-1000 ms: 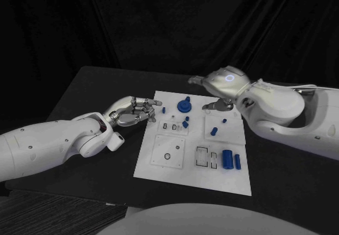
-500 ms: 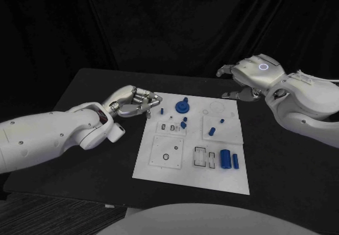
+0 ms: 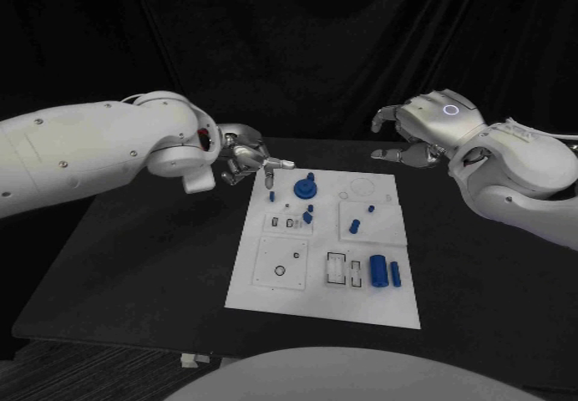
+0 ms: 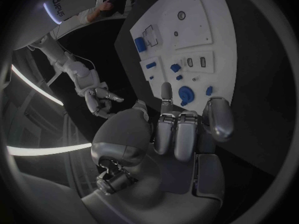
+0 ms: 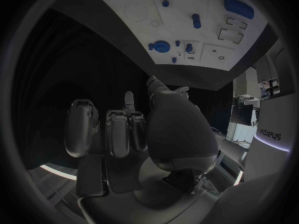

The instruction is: Assemble the parts on the task board

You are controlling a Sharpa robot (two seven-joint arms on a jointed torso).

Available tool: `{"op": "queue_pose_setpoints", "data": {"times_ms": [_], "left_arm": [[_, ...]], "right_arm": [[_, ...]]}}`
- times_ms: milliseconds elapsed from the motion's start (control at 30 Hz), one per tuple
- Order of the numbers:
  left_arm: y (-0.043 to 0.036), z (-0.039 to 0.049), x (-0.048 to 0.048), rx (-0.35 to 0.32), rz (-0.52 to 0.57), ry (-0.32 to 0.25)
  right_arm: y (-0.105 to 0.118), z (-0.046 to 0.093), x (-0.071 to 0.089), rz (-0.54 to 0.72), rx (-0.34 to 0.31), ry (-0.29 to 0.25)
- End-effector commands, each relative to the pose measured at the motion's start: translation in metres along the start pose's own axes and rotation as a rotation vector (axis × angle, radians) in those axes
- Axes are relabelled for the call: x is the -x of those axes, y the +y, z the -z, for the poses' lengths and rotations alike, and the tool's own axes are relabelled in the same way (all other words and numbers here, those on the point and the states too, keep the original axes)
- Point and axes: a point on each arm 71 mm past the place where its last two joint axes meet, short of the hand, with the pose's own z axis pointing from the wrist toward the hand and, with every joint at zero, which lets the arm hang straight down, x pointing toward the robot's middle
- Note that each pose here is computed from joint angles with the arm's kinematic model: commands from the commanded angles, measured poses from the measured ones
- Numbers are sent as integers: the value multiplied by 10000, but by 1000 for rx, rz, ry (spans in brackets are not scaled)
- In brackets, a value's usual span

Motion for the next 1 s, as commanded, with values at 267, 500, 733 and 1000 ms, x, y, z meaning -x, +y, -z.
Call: {"op": "queue_pose_setpoints", "data": {"times_ms": [267,500,733,1000], "left_arm": [[-234,-244,-2,273,-179,248],[-332,-415,2,301,-172,238],[-310,-583,-82,317,-135,218],[-134,-726,-224,344,-80,208]], "right_arm": [[-20,27,-6,-91,-39,-44],[-81,86,1,-97,-60,-55],[-98,123,-32,-103,-66,-58],[-134,168,-114,-110,-71,-60]]}}
